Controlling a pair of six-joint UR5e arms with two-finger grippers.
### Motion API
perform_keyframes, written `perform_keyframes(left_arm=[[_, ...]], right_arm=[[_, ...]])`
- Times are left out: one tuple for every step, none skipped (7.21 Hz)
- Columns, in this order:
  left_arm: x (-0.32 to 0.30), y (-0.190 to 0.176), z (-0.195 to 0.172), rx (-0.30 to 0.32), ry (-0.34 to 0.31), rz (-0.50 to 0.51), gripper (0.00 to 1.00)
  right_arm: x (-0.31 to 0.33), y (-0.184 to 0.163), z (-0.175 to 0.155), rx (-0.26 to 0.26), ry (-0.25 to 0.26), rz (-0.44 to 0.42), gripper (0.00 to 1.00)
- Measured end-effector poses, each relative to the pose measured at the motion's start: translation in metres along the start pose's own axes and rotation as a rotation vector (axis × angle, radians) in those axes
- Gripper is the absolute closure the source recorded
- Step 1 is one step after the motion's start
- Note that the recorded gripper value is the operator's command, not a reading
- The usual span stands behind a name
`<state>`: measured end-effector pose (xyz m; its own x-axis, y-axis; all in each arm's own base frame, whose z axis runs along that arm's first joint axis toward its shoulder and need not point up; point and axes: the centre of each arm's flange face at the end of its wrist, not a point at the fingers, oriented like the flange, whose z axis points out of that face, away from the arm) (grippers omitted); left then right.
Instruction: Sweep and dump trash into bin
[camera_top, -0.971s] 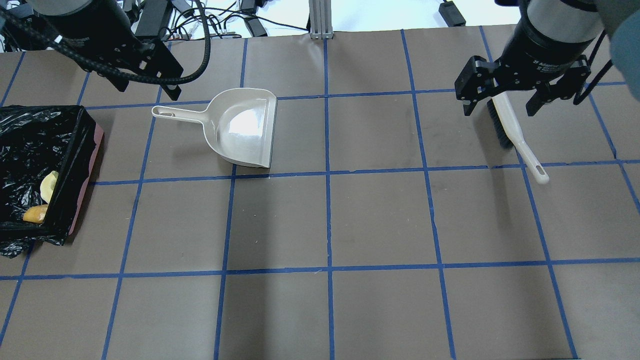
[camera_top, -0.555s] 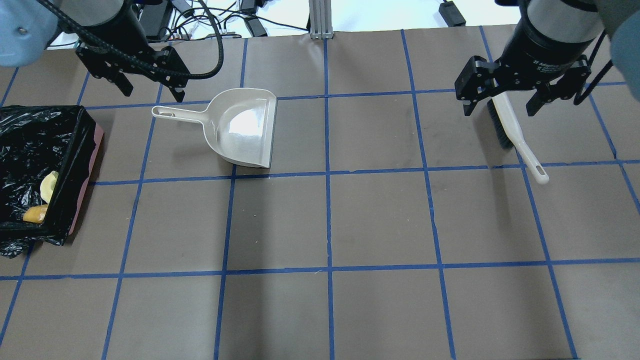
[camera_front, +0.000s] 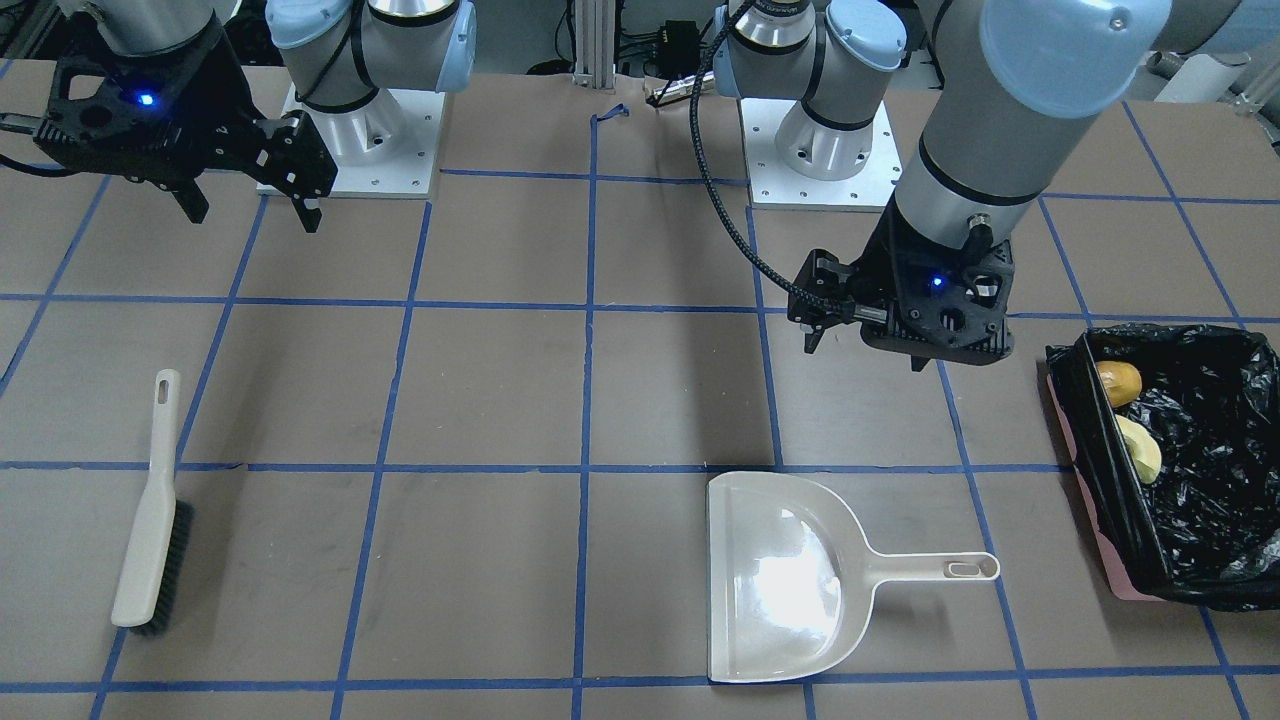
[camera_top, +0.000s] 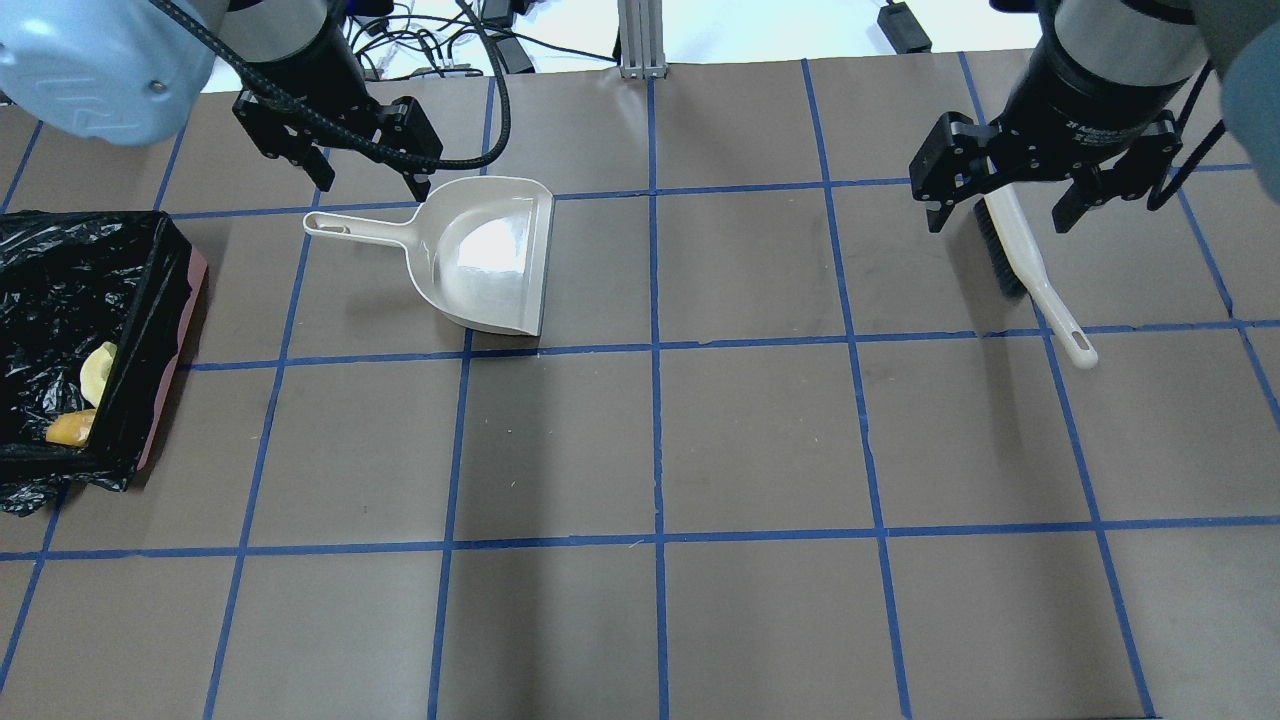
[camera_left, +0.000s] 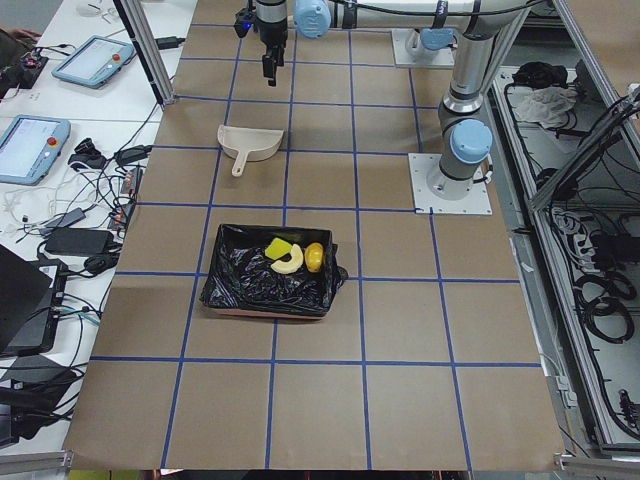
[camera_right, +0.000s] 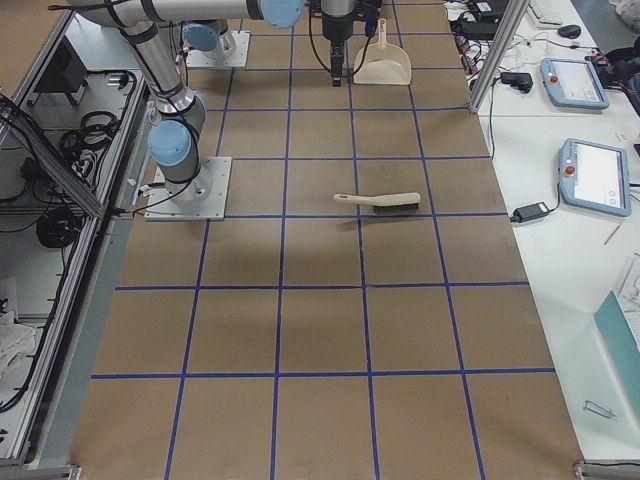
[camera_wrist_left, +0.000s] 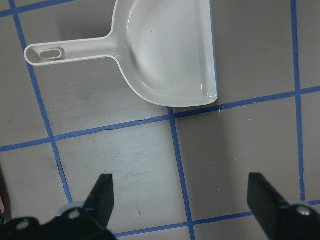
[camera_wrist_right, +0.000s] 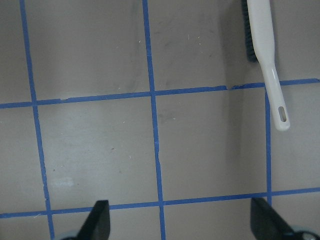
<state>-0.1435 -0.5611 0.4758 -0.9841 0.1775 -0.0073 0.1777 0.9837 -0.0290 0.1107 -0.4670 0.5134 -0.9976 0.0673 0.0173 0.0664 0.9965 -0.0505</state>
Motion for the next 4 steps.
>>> perform_keyframes(left_arm=[[0.0024, 0.0066, -0.0087, 0.004, -0.001, 0.002, 0.01], [0.0035, 0.0103, -0.0124, 0.004, -0.001, 0.003, 0.01], [0.0031, 0.0116, -0.0132, 0.003, -0.001, 0.003, 0.01], [0.002, 0.0121, -0.013, 0.002, -0.001, 0.002, 0.01]], right_arm=[[0.0, -0.0002, 0.0002, 0.0, 0.0, 0.0, 0.0], [0.0, -0.0002, 0.0003, 0.0, 0.0, 0.0, 0.0], [0.0001, -0.0003, 0.0003, -0.001, 0.0, 0.001, 0.0], [0.0003, -0.0002, 0.0004, -0.001, 0.0, 0.001, 0.0]])
